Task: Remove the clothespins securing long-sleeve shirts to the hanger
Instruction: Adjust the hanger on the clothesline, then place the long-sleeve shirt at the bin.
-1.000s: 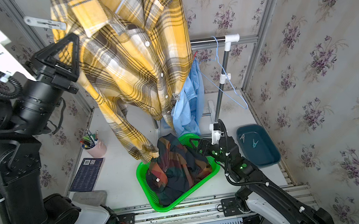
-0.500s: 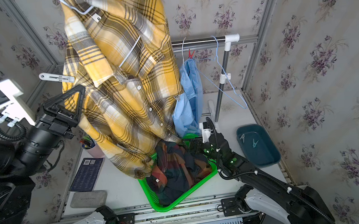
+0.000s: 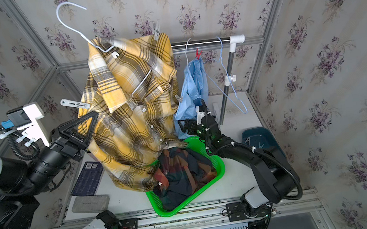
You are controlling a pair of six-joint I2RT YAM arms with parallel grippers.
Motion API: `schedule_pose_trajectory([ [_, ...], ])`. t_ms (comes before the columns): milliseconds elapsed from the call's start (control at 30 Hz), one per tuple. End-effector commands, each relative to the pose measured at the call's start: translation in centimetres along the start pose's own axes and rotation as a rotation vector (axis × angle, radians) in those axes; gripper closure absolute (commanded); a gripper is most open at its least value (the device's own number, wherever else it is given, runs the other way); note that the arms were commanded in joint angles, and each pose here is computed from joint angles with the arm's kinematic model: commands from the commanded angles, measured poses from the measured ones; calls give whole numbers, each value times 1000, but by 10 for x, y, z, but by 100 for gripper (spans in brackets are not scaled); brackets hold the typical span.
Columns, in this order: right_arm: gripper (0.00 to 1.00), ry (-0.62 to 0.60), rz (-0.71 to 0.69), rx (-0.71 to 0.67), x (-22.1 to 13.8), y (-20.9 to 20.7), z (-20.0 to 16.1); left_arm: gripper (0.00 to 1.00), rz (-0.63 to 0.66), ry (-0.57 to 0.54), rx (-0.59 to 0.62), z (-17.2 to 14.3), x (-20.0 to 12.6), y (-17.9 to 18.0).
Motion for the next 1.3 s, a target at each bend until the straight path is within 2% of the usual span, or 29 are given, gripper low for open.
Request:
schedule_pose_trajectory([
  [0, 8, -68, 37, 30, 21, 3, 27, 100, -92, -64, 18, 19, -6, -19],
  [267, 7, -80, 75, 58, 77, 6, 74, 100, -303, -86, 10, 39, -28, -61],
  [500, 7, -81, 110, 65, 88, 12, 104, 100, -417, -106, -1, 51, -44, -82],
  [700, 7, -29, 198, 54, 68, 23, 105, 100, -452, -79, -28, 39, -41, -83],
  [833, 7, 15, 197, 26, 47, 26, 96, 100, -396, -45, -25, 23, -31, -70],
  [1100, 5, -76, 35, 72, -43, -11, 102, 100, -303, 111, -41, -48, -4, -36],
  [1200, 5, -25, 38, 89, -55, -12, 86, 100, -262, 169, -42, -74, 2, -22],
  [1267, 5, 29, 75, 104, -55, -5, 62, 100, -245, 197, -46, -89, 5, -15],
])
Point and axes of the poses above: each gripper's point midway between its finger pads, its own x axis out along the fingers, its own y axis along the line the jaws close on, z = x × y, the point moved 1 cm from there along -x, back along the fingers, and after that the axes turned 4 degrees about x, right-handed, at the moved point
